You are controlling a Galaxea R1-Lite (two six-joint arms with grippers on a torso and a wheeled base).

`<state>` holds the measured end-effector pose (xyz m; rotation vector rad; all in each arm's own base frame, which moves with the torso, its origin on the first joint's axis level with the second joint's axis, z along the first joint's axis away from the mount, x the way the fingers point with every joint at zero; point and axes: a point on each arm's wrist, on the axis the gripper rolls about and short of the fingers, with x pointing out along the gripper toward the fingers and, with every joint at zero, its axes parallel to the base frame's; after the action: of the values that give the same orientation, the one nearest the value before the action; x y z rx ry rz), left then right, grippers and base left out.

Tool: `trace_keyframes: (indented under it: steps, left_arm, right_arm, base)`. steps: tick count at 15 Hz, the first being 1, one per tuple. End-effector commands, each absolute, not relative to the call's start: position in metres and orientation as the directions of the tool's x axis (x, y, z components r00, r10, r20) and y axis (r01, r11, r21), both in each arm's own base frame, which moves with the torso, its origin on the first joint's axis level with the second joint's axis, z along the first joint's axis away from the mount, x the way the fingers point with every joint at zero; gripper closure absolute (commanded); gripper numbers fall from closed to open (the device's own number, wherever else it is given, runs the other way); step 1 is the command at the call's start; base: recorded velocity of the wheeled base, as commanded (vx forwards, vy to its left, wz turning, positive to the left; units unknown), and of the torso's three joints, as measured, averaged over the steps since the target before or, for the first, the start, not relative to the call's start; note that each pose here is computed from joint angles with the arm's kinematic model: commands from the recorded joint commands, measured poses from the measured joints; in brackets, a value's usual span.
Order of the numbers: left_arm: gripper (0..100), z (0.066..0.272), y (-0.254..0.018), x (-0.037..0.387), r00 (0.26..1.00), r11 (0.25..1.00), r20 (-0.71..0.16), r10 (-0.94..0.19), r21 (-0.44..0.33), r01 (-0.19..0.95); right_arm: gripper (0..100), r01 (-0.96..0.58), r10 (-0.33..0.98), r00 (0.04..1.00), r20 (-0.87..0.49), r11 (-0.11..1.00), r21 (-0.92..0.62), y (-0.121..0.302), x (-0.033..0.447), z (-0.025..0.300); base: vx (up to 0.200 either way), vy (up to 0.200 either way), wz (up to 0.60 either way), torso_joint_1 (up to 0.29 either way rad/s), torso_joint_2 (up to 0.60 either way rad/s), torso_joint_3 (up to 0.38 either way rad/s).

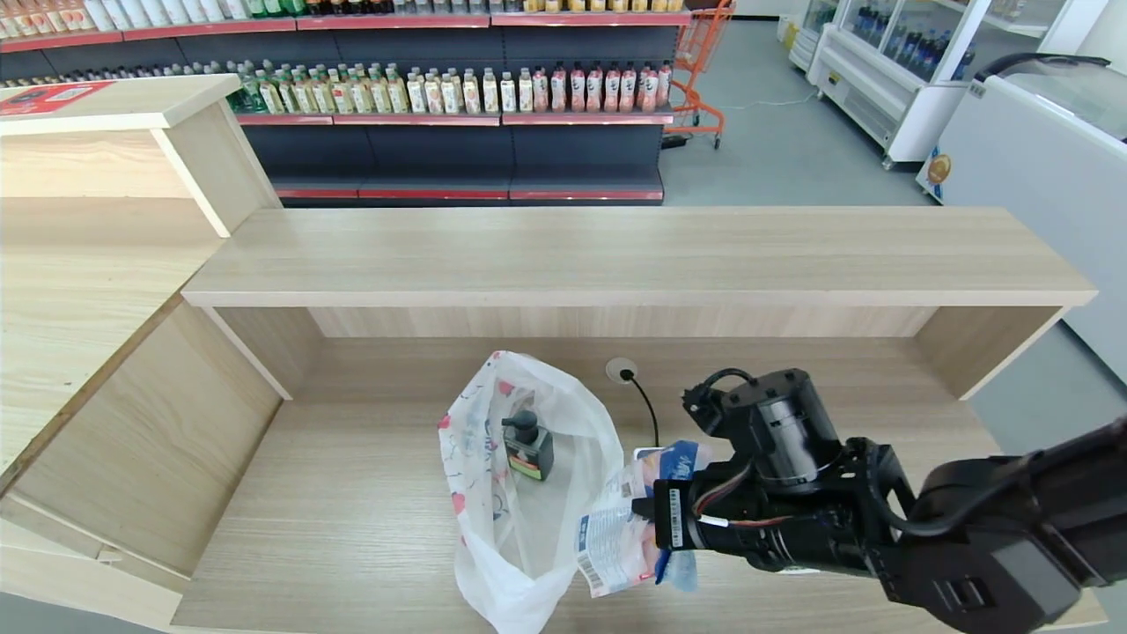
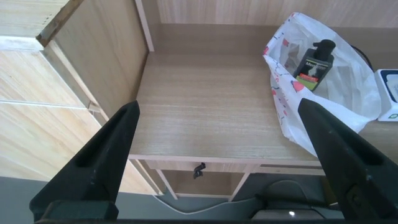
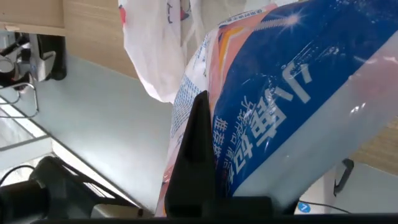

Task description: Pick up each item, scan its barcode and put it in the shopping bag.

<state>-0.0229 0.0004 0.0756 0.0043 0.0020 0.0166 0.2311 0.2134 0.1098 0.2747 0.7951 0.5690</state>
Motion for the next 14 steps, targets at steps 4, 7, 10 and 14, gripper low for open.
trace_keyframes:
  steps: [4, 7, 10, 14]
  left_arm:
    - [0, 0.076, 0.0, -0.023, 1.0, 1.0, -0.002, 0.017, 0.005, -0.017]
    - [0, 0.076, 0.0, -0.023, 1.0, 1.0, -0.002, 0.017, 0.005, -0.017]
    - [0, 0.076, 0.0, -0.023, 1.0, 1.0, -0.002, 0.017, 0.005, -0.017]
    - [0, 0.076, 0.0, -0.023, 1.0, 1.0, -0.002, 0.017, 0.005, -0.017]
  right_arm:
    - [100, -0.368, 0.561, 0.54, -0.627, 0.828, 0.424, 0.24, 0.254, 0.079]
    - [100, -0.37, 0.591, 0.553, -0.588, 0.806, 0.461, 0.253, 0.261, 0.081]
    - [100, -0.356, 0.609, 0.563, -0.559, 0.789, 0.501, 0.264, 0.268, 0.083]
    - [100, -0.348, 0.62, 0.566, -0.543, 0.777, 0.524, 0.267, 0.27, 0.087]
  base:
    - [0.0, 0.0, 0.0, 0.0, 0.0, 0.0]
    - [0.0, 0.0, 0.0, 0.0, 0.0, 0.0]
    - [0.0, 0.0, 0.0, 0.0, 0.0, 0.0]
    - [0.0, 0.0, 0.0, 0.0, 0.0, 0.0]
